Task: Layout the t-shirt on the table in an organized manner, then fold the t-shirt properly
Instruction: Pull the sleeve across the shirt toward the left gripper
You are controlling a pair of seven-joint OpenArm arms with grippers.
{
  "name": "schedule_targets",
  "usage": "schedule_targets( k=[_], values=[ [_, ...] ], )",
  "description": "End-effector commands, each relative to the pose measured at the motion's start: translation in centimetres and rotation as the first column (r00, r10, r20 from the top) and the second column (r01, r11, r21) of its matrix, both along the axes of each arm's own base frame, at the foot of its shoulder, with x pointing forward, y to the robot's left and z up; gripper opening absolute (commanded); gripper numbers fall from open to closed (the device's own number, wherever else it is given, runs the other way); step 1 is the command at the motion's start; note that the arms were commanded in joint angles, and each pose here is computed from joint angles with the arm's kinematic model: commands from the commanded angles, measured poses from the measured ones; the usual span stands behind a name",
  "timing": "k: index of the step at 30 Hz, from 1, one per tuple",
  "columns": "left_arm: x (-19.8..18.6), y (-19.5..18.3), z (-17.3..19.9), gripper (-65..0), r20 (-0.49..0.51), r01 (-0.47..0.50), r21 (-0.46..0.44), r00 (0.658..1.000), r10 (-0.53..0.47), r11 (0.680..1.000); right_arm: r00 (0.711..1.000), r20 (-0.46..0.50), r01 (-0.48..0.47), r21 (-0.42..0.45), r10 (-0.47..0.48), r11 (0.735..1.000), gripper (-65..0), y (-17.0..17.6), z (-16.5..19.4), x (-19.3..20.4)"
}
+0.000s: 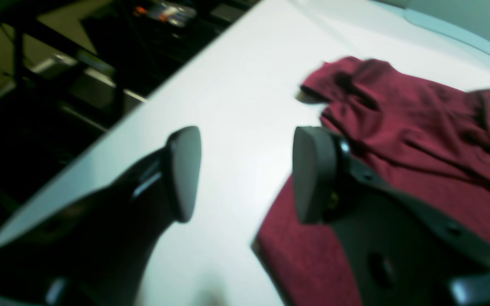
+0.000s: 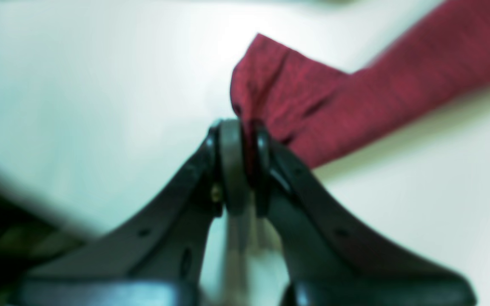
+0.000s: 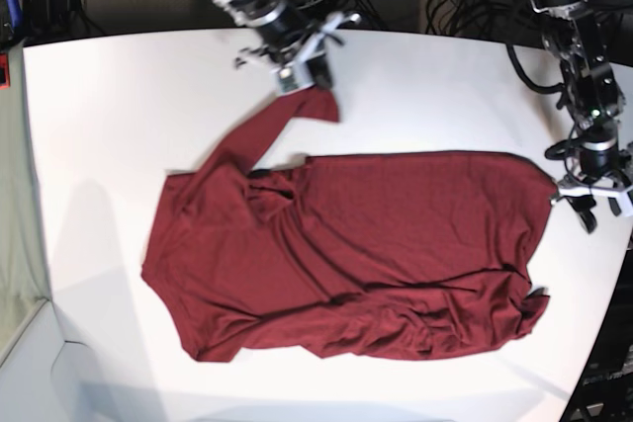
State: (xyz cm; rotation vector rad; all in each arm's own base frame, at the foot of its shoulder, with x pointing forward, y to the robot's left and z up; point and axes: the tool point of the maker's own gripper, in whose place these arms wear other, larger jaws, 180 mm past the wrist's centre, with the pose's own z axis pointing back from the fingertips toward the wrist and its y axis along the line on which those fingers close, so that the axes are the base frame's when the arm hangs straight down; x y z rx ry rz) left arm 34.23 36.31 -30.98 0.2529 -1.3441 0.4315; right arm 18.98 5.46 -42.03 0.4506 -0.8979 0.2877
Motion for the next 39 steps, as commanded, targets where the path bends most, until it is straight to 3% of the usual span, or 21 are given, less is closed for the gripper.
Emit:
schedule_targets(
  k=[1, 7, 11, 16, 20, 23, 27, 31, 36, 39],
  values=[
    [0.7, 0.3, 2.3, -31.8, 0.061, 0.004, 0.035, 0.998, -0.006, 0.999, 0.998, 0.056, -0.019, 0.049, 0.016, 0.999, -65.0, 1.5, 1.9, 0.5],
    [0.6, 1.0, 3.1, -31.8, 0.064, 0.006, 0.065, 0.998, -0.011, 0.998, 0.976, 0.128, -0.191, 0.112, 0.176, 0.975, -65.0, 7.5, 4.7, -1.2],
    [-0.5, 1.9, 4.1, -31.8, 0.07, -0.008, 0.097, 0.998, 0.001, 0.995, 0.957, 0.191, -0.254, 0.18, 0.219, 0.95, -65.0, 10.4, 7.0, -1.1],
    [-1.7, 2.9, 5.0, -31.8, 0.084, -0.036, 0.116, 0.996, 0.026, 0.993, 0.916, 0.273, -0.348, 0.182, 0.293, 0.92, -65.0, 13.0, 9.0, -0.4],
    [-3.1, 3.8, 5.6, -31.8, 0.084, -0.058, 0.14, 0.995, 0.046, 0.988, 0.845, 0.351, -0.478, 0.159, 0.403, 0.864, -65.0, 16.5, 10.8, -1.5],
    [-4.2, 5.1, 6.3, -31.8, 0.092, -0.091, 0.159, 0.993, 0.077, 0.983, 0.765, 0.413, -0.581, 0.112, 0.494, 0.806, -65.0, 18.8, 11.6, -2.6],
    [-6.0, 6.8, 7.1, -31.8, 0.097, -0.137, 0.184, 0.988, 0.121, 0.973, 0.704, 0.458, -0.638, 0.076, 0.542, 0.766, -65.0, 20.3, 11.9, -2.9],
    [-7.6, 8.5, 7.7, -31.8, 0.107, -0.19, 0.194, 0.979, 0.171, 0.962, 0.686, 0.475, -0.646, 0.05, 0.551, 0.761, -65.0, 20.5, 11.6, -2.1],
    [-8.0, 9.1, 8.0, -31.8, 0.111, -0.209, 0.195, 0.975, 0.19, 0.958, 0.704, 0.477, -0.615, 0.04, 0.526, 0.787, -65.0, 19.9, 11.7, 0.0],
    [-8.1, 9.0, 7.8, -31.8, 0.11, -0.209, 0.191, 0.975, 0.191, 0.959, 0.702, 0.48, -0.615, 0.037, 0.526, 0.787, -65.0, 19.9, 11.8, 0.2]
  ],
)
